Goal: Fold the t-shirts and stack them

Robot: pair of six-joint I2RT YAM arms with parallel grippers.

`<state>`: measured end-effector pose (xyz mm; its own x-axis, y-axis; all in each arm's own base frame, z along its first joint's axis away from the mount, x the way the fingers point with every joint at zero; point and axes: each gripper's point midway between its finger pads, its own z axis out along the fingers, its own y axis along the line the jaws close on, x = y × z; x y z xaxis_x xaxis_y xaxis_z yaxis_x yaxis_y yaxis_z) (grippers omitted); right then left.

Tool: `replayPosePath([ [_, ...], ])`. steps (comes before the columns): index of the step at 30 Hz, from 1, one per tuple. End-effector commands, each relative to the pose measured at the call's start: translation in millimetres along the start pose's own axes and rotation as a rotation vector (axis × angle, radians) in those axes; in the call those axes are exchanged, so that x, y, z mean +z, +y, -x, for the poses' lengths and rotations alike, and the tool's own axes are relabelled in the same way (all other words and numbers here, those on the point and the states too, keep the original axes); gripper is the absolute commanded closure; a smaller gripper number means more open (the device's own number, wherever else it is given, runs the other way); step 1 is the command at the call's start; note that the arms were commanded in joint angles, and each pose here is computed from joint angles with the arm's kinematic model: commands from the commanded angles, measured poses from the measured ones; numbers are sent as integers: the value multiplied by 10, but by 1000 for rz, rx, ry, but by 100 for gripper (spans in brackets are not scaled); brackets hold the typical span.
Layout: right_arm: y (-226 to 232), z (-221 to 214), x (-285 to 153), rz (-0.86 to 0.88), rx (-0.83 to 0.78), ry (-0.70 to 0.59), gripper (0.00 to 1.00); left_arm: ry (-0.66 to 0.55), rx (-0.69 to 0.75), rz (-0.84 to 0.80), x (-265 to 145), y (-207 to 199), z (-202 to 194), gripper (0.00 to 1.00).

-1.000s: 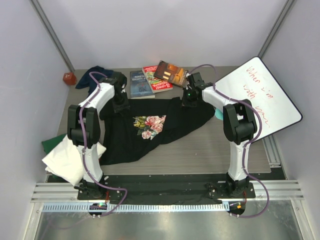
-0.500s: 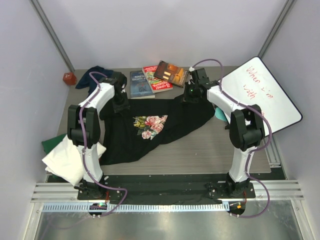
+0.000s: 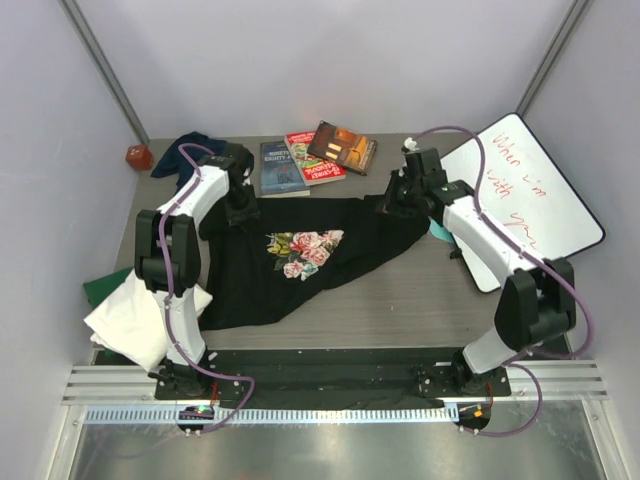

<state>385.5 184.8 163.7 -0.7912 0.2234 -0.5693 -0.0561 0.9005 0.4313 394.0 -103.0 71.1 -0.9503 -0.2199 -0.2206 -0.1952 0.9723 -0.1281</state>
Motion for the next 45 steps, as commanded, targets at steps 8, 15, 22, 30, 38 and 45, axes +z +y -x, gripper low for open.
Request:
replayPosePath([
  [8,19,-276,-970,66,140,-177,99,-37,12,-40,-146,-95,84,64],
  [15,-219,-639,-1469,50,215,-278,99,-95,48,69,-196,0,54,58],
  [22,-465,-941,-1600,-40,198,-236,99,-75,5,204,-210,128,-370,59],
  [30,-445,-943,-1509,-36,184,-209,99,-143,-134,177,-345,328,-794,59],
  [38,-616,-711,-1488,-143,192,-307,99,-78,-104,379,-350,730,-1102,59],
  [45,-709,-537,-1614,-204,188,-399,99,-50,-143,377,-217,841,-1381,60],
])
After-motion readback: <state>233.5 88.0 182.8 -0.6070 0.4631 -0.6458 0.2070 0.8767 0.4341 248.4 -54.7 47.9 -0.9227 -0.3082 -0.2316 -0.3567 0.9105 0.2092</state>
